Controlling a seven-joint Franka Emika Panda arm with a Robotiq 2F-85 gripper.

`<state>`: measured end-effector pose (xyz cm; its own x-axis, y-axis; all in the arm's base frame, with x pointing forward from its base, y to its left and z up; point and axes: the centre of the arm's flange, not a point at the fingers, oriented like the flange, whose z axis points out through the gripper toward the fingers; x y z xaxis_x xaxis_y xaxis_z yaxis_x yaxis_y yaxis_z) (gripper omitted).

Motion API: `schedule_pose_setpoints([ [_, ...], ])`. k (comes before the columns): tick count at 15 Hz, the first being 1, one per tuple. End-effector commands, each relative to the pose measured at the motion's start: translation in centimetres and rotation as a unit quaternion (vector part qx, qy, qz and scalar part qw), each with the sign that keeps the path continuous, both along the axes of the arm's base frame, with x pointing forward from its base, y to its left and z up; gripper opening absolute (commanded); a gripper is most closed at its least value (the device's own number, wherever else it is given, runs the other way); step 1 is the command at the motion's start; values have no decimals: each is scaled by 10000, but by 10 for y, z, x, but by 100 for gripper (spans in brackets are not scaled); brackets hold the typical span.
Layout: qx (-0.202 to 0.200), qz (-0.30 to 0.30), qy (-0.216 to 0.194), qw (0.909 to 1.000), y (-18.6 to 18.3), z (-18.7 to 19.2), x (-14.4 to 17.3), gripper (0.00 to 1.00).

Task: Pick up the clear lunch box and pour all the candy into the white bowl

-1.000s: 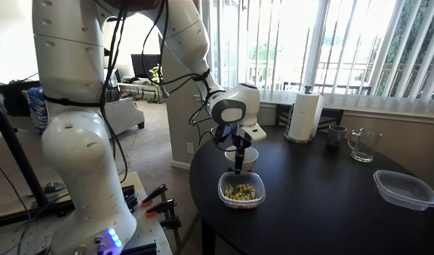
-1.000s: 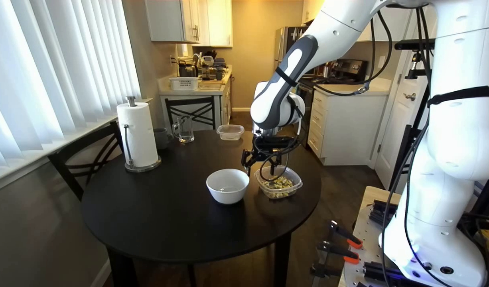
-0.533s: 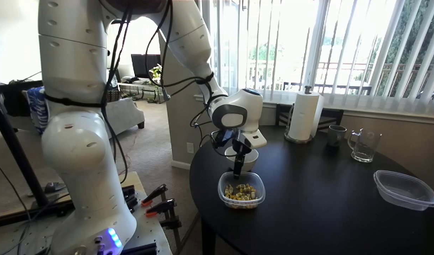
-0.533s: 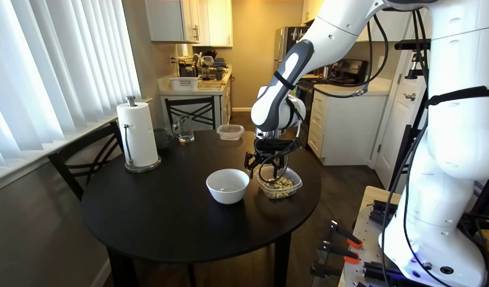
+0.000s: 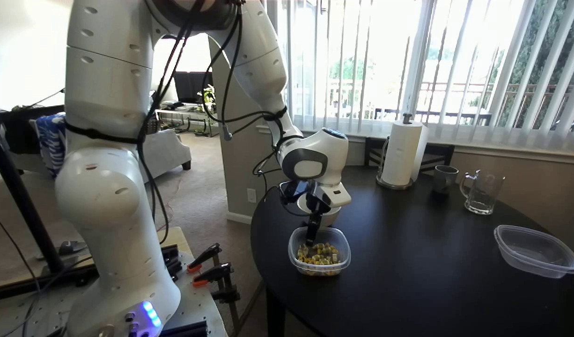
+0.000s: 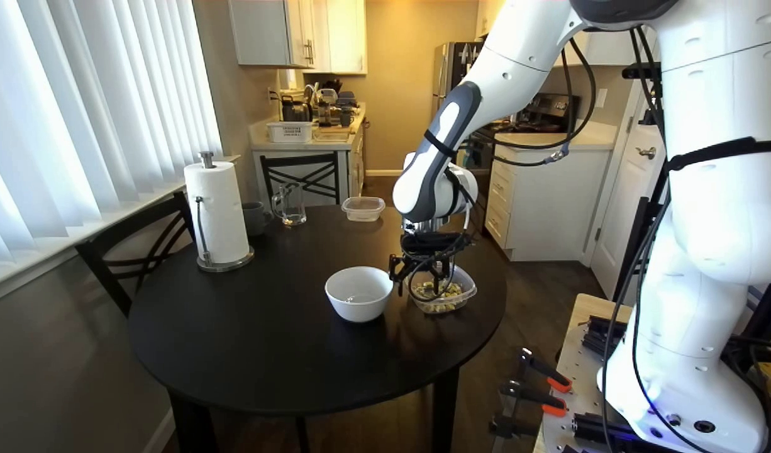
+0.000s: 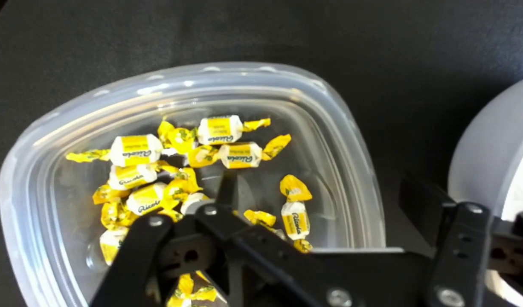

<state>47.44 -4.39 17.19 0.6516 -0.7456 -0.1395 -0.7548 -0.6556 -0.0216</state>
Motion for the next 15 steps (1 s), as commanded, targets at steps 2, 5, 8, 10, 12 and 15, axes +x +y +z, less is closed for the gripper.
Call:
schedule_pose_setpoints([
  [2, 48, -124, -146, 9998, 6, -2, 4, 59],
  [5, 67, -218, -273, 9994, 6, 4, 5, 39],
  [8, 71, -271, -315, 9991, 3, 5, 5, 20],
  [10, 84, -293, -306, 9991, 1, 4, 5, 7],
  [12, 99, -322, -310, 9989, -1, 4, 4, 5],
  [15, 145, -438, -357, 9983, -9, 7, 1, 6],
])
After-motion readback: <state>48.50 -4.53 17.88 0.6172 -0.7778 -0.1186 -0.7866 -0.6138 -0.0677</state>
